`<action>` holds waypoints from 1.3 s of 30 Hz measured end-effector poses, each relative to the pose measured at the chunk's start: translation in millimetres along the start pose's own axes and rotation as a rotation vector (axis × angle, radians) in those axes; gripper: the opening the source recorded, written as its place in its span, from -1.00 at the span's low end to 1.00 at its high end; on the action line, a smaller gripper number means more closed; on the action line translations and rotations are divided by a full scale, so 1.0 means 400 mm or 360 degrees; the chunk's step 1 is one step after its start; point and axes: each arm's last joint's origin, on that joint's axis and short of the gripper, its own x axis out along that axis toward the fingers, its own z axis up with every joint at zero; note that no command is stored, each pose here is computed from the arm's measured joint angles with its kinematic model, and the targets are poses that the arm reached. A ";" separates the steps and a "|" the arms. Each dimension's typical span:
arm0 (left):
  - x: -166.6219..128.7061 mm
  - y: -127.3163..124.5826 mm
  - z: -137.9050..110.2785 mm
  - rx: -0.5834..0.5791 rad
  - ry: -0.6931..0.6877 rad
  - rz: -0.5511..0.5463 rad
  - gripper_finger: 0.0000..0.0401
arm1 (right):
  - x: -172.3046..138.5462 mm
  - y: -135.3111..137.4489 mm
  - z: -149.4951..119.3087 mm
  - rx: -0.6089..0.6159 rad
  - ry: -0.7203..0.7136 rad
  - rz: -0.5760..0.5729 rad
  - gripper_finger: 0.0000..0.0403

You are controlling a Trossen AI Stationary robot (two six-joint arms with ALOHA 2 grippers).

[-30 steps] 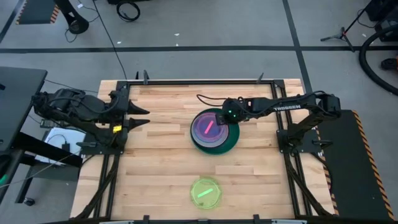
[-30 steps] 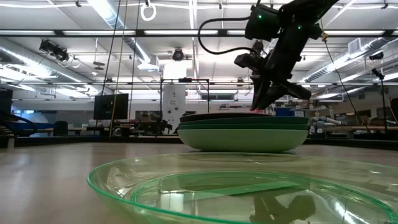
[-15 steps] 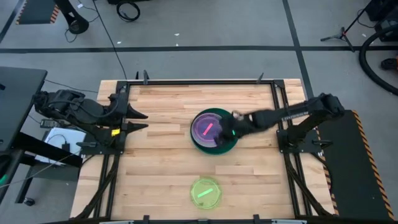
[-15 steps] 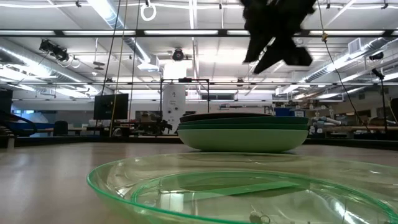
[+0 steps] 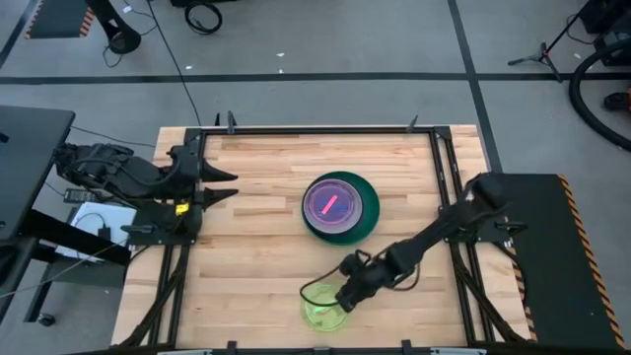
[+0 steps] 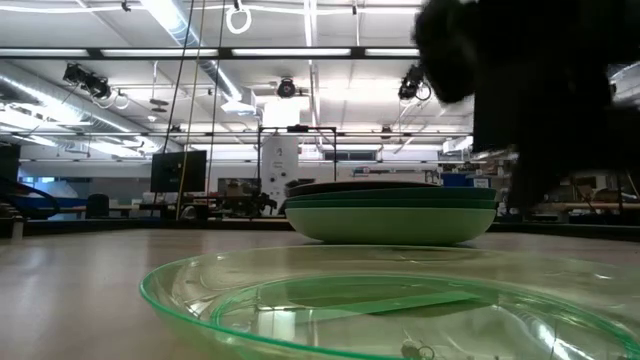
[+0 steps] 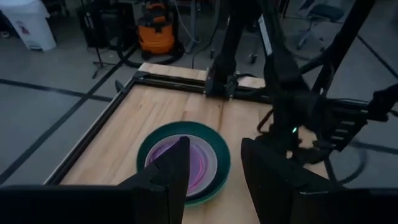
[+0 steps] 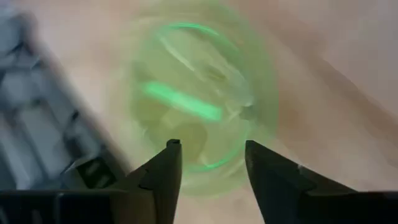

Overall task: Stack plastic plates
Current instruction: Stack the green transparent plate on top of the pink transparent plate

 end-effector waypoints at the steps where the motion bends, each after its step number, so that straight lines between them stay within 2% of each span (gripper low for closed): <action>1: 0.000 -0.001 0.000 0.0001 -0.0003 -0.0002 -0.25 | 0.021 -0.010 -0.002 0.0107 0.0010 -0.0041 -0.06; 3: 0.000 -0.001 0.003 -0.0012 -0.0017 -0.0007 -0.25 | 0.052 -0.026 -0.005 0.0232 0.0006 -0.0096 0.00; 7: 0.000 -0.002 0.000 -0.0037 0.0000 -0.0012 -0.25 | 0.064 -0.032 -0.010 0.0325 -0.0065 -0.0123 0.04; 12: -0.010 -0.021 -0.005 -0.0051 0.0011 -0.0103 -0.25 | 0.062 -0.034 -0.013 0.0315 -0.0058 -0.0144 0.04; 18: -0.014 -0.065 -0.016 -0.0065 0.0037 -0.0210 -0.25 | 0.072 -0.039 -0.016 0.0177 0.0009 -0.0168 -0.01; 24: -0.011 -0.107 -0.030 -0.0016 0.0030 -0.0176 -0.25 | 0.072 -0.043 -0.017 0.0101 0.0014 -0.0198 -0.27; 33: -0.003 -0.129 -0.037 0.0032 0.0015 -0.0132 -0.25 | 0.075 -0.049 -0.018 0.0143 0.0034 -0.0216 -0.91; 39: -0.003 -0.128 -0.037 0.0040 0.0010 -0.0112 -0.25 | 0.033 -0.017 0.000 0.0177 0.0072 -0.0054 -0.95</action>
